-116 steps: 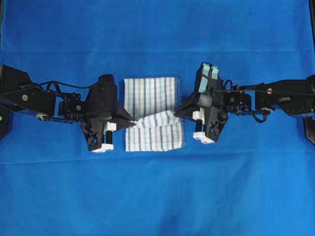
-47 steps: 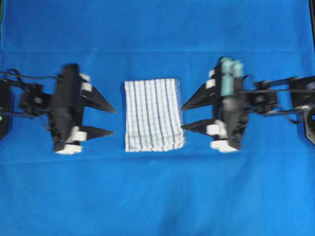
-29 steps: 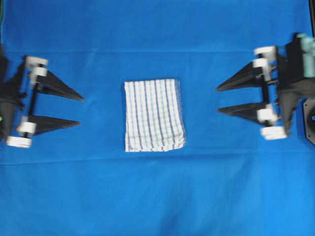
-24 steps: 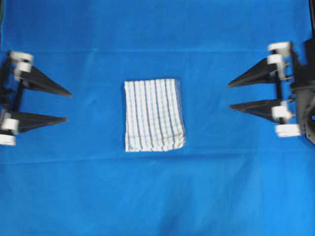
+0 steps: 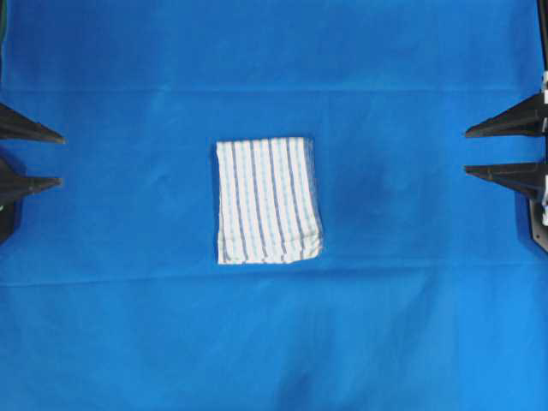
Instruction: Fold the blue towel.
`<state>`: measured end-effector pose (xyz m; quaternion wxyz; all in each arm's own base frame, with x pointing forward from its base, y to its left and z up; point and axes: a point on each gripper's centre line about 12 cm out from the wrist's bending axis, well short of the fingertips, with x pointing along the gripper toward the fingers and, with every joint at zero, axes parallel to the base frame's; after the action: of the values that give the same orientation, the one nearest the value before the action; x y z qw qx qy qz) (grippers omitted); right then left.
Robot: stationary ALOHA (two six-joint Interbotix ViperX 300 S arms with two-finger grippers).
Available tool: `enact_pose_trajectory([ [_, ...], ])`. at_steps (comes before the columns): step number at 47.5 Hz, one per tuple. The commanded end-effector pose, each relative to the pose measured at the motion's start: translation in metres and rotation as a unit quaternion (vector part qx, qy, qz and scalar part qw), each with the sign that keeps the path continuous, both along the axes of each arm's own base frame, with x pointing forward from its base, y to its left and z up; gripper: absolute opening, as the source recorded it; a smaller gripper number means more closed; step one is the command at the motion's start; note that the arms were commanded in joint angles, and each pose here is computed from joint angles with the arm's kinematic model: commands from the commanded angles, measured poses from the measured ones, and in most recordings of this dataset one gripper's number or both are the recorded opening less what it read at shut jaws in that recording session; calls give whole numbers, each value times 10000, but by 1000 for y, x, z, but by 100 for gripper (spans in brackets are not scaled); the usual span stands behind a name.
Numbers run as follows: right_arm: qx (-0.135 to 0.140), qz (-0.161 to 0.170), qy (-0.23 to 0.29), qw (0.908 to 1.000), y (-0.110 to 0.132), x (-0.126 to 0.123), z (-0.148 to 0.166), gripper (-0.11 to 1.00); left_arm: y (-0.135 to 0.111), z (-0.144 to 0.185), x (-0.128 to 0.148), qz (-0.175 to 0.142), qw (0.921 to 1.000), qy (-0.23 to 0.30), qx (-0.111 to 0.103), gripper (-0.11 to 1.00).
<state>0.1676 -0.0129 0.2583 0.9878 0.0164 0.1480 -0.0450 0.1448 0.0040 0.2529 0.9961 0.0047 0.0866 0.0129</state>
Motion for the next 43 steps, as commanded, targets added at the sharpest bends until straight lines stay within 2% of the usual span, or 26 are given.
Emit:
enact_pose_trajectory([
  [1, -1, 0, -37, 10000, 0, -2, -7, 58, 1, -2, -2, 39, 10000, 0, 8, 55],
  [19, 94, 43, 168, 9998, 1, 0, -40, 58, 1, -31, -4, 55, 9994, 335, -87, 55],
  [43, 131, 32, 173, 9998, 1, 0, -39, 58, 1, -31, -4, 63, 9994, 327, -87, 55],
])
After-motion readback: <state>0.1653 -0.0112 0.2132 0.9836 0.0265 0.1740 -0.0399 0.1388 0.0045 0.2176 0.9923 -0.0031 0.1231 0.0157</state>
